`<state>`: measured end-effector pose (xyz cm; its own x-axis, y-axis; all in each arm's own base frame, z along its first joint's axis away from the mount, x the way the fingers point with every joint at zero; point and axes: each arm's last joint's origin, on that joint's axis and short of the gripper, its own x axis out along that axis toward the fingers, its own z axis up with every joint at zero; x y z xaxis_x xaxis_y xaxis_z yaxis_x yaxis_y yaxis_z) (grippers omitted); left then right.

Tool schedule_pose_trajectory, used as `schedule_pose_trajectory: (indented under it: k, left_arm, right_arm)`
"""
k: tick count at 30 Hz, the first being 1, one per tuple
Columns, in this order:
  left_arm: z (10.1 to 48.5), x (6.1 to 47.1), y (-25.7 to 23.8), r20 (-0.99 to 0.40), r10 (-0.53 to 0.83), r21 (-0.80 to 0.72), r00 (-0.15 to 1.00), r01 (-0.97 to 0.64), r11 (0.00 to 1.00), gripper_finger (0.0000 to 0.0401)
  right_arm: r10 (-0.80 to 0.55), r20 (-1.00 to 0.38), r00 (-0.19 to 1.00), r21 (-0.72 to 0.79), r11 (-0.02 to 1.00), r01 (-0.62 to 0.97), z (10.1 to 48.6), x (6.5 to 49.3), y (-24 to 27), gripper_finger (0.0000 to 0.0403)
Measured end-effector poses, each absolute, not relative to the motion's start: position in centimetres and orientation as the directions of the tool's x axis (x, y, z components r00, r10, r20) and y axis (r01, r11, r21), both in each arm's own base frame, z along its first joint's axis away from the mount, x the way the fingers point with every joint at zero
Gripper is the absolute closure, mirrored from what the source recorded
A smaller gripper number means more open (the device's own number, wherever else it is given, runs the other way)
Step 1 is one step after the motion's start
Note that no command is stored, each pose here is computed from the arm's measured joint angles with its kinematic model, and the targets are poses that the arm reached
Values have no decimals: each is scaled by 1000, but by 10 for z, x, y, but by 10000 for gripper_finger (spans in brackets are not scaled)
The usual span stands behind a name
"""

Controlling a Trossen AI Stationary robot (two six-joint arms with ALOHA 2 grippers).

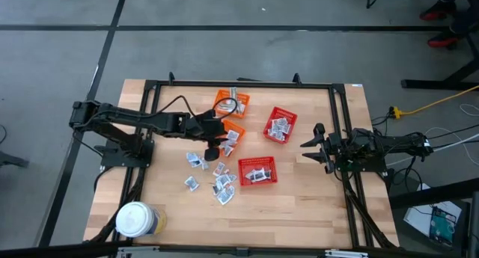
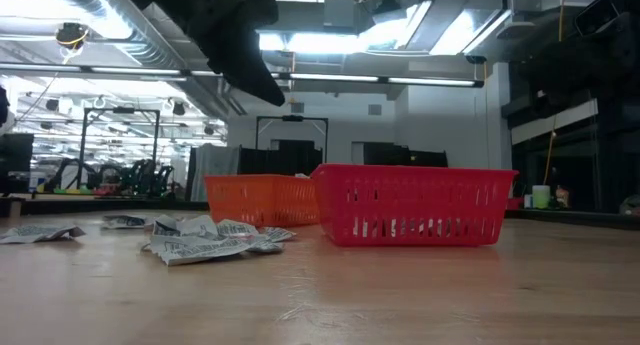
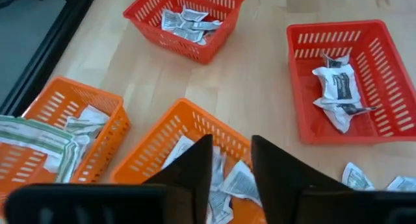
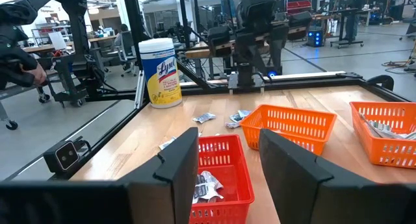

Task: Pick & Place First Aid Supplies
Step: Put the blue alcohol pad into the bottom orange bin

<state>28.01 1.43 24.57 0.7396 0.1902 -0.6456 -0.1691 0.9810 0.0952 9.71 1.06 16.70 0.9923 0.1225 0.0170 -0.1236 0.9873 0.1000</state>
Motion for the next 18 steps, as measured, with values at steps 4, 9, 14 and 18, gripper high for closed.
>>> schedule_pose_trajectory:
  k: [4, 9, 14, 18]
  left_arm:
    - [247, 279, 8, -647, 142, 27, 750, -163, 986, 268]
    - [246, 277, -12, -666, 55, -39, 744, -108, 993, 255]
    - [239, 265, -42, -749, -17, -65, 663, -48, 997, 259]
    - [232, 252, -65, -815, -57, -92, 576, -33, 995, 264]
  right_arm:
    - [122, 17, 992, 100, 987, -123, 167, 97, 11, 240]
    - [123, 17, 992, 100, 987, -124, 167, 97, 11, 240]
    - [123, 17, 992, 100, 987, -124, 167, 97, 11, 240]
    - [123, 17, 992, 100, 987, -124, 167, 97, 11, 240]
